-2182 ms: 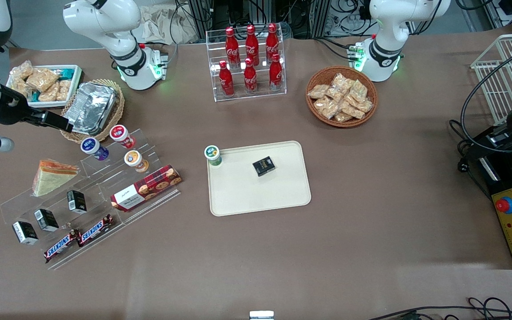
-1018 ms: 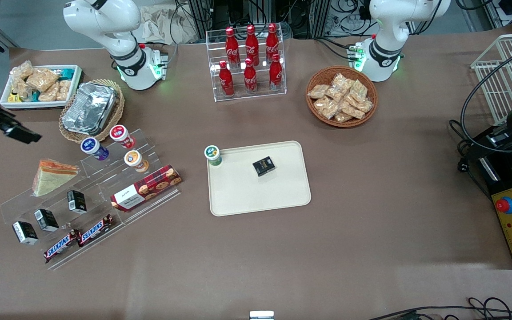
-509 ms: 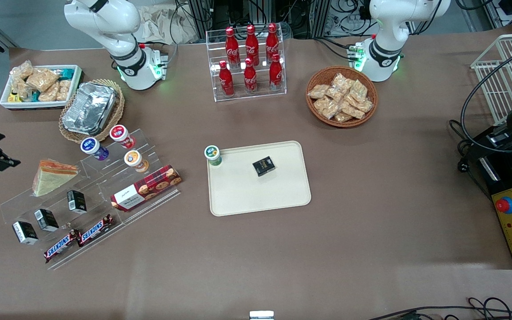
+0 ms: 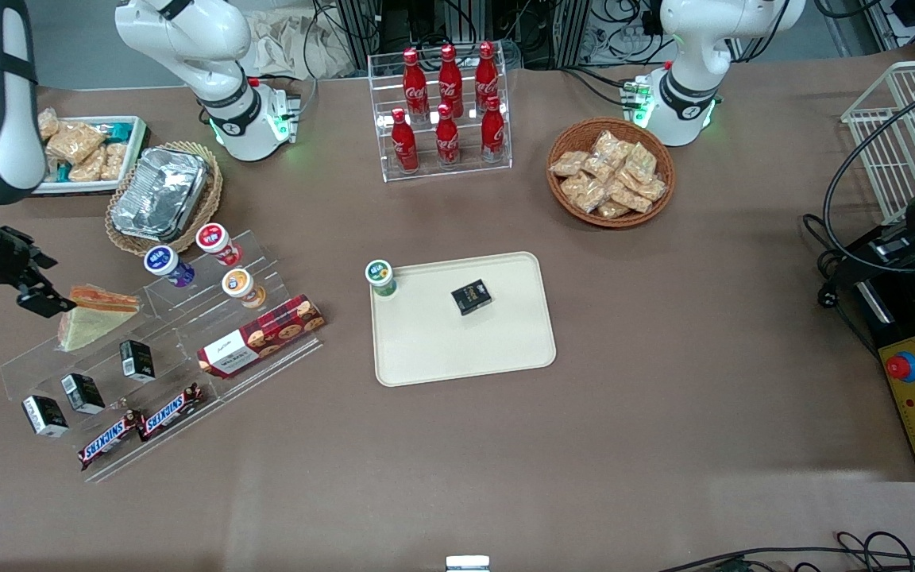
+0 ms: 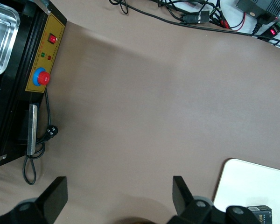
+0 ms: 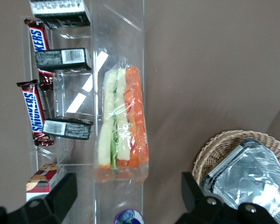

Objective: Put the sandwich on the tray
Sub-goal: 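Lower the right gripper and close it on the wrapped sandwich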

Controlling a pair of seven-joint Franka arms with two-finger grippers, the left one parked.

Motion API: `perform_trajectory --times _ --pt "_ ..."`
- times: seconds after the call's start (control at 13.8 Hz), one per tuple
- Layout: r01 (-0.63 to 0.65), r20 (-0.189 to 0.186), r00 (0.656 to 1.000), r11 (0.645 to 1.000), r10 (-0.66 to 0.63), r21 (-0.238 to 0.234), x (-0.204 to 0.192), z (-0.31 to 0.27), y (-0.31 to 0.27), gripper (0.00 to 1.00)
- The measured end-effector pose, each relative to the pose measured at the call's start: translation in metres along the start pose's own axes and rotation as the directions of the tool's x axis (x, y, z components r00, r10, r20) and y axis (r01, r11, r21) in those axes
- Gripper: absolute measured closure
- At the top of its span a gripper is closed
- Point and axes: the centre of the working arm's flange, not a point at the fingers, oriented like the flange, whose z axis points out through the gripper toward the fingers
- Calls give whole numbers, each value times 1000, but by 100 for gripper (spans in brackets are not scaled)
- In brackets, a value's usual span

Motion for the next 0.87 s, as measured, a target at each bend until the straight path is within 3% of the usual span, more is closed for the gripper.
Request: perform_trajectory --times 0.36,0.87 --pt "17 -48 999 1000 -18 -13 -8 29 5 0" --pt "13 -87 996 999 -10 36 -16 59 8 1"
